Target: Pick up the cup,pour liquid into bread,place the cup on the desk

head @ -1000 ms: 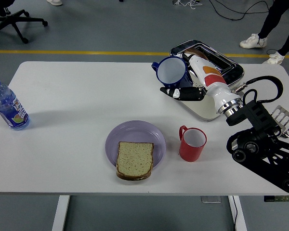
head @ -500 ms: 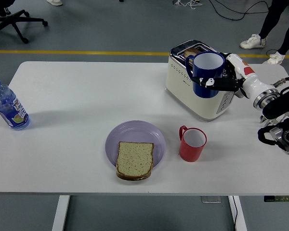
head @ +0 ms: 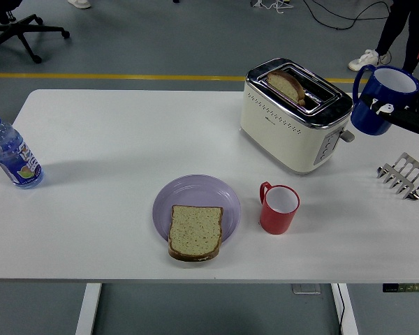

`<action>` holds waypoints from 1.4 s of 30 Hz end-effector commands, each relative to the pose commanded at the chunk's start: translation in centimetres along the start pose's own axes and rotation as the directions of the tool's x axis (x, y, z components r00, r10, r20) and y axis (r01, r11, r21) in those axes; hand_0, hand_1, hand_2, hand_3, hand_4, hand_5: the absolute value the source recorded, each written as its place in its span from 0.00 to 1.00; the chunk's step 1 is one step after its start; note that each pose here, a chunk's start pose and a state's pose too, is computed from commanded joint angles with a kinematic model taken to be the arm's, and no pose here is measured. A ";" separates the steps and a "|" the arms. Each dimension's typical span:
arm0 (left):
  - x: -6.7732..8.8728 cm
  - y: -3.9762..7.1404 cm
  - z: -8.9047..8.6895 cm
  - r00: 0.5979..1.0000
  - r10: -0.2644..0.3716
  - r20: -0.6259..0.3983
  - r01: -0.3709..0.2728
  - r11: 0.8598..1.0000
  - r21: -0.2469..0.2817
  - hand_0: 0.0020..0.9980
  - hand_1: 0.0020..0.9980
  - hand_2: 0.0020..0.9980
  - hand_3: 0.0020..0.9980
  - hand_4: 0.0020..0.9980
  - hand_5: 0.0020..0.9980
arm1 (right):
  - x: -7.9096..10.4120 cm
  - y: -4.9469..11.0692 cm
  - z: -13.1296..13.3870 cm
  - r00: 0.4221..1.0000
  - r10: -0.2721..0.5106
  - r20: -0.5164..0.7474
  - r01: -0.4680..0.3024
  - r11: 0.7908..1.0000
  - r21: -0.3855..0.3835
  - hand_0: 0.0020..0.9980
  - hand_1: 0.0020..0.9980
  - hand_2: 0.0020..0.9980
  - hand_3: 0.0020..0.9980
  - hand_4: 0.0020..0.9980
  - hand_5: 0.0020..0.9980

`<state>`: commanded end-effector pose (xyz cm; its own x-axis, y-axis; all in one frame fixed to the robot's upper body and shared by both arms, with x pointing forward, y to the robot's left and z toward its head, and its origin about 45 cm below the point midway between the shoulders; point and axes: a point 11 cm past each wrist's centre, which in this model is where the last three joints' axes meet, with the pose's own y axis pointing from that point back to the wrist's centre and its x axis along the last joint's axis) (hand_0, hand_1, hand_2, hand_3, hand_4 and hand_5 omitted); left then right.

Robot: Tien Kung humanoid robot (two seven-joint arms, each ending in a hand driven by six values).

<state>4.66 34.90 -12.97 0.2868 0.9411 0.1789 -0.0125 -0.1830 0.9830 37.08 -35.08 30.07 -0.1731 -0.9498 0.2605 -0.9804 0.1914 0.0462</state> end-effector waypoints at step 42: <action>0.6 0.1 0.9 1.000 0.010 0.013 -0.010 1.000 -0.016 0.68 0.75 0.77 0.66 0.42 1.00 | -2.4 5.3 12.7 0.968 0.212 -0.130 -0.213 0.977 0.011 0.33 0.10 0.31 0.49 0.68 0.00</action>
<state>5.66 35.15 -12.79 0.2987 0.9356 0.1884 -0.0308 -0.1879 0.9817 31.09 -34.95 17.41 -0.3635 -0.8470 0.3878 -0.9222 0.3862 -0.0208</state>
